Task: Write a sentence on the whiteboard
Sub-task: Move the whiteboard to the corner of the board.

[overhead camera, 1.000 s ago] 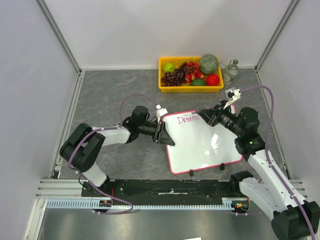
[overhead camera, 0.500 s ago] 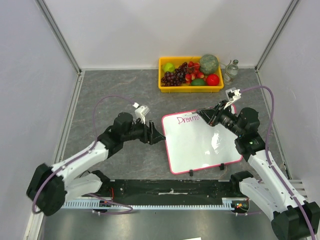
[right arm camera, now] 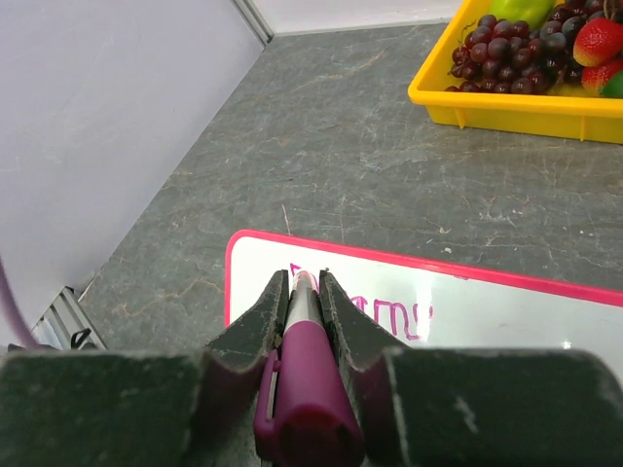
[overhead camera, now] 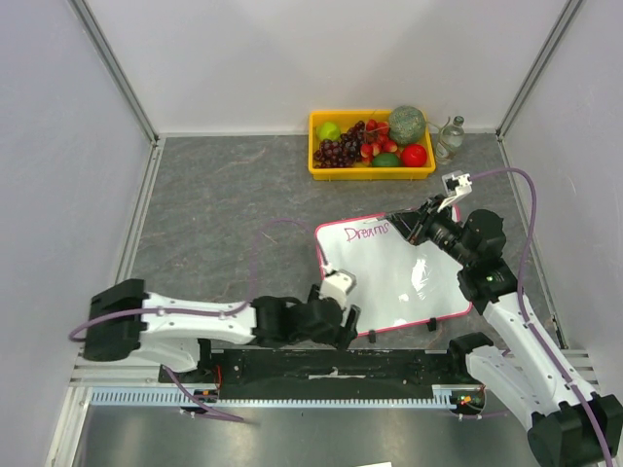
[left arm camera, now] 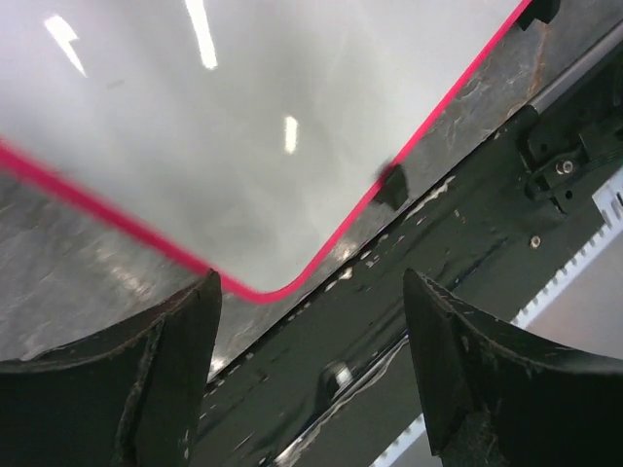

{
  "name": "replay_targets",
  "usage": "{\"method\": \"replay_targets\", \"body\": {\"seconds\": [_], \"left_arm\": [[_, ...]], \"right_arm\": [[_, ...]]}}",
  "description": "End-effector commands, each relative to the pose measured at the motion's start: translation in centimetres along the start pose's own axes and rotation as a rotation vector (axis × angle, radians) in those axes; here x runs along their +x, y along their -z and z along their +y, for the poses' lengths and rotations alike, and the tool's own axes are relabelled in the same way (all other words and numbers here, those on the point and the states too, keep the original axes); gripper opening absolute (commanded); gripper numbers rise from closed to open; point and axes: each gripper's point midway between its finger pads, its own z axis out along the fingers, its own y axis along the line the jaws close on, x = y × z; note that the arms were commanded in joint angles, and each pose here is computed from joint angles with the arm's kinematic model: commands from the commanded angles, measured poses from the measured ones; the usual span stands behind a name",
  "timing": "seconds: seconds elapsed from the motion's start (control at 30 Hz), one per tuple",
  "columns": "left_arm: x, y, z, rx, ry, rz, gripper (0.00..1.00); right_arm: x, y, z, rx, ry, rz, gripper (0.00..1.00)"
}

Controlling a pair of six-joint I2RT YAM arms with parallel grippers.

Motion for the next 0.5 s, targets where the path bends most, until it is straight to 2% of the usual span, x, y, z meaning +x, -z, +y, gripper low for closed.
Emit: {"method": "replay_targets", "body": {"seconds": [0.0,0.27,0.47], "left_arm": [[-1.8,-2.2,-2.8,-0.183,0.001,-0.076,0.79],[1.8,-5.0,-6.6,-0.226,0.055,-0.026,0.69],[3.9,-7.0,-7.0,-0.265,0.086,-0.003,0.60]], "right_arm": [[-1.9,0.5,0.8,-0.006,0.017,-0.053,0.00],[-1.7,0.9,0.5,0.011,0.022,-0.052,0.00],[-1.5,1.2,0.5,0.013,0.028,-0.051,0.00]]}}
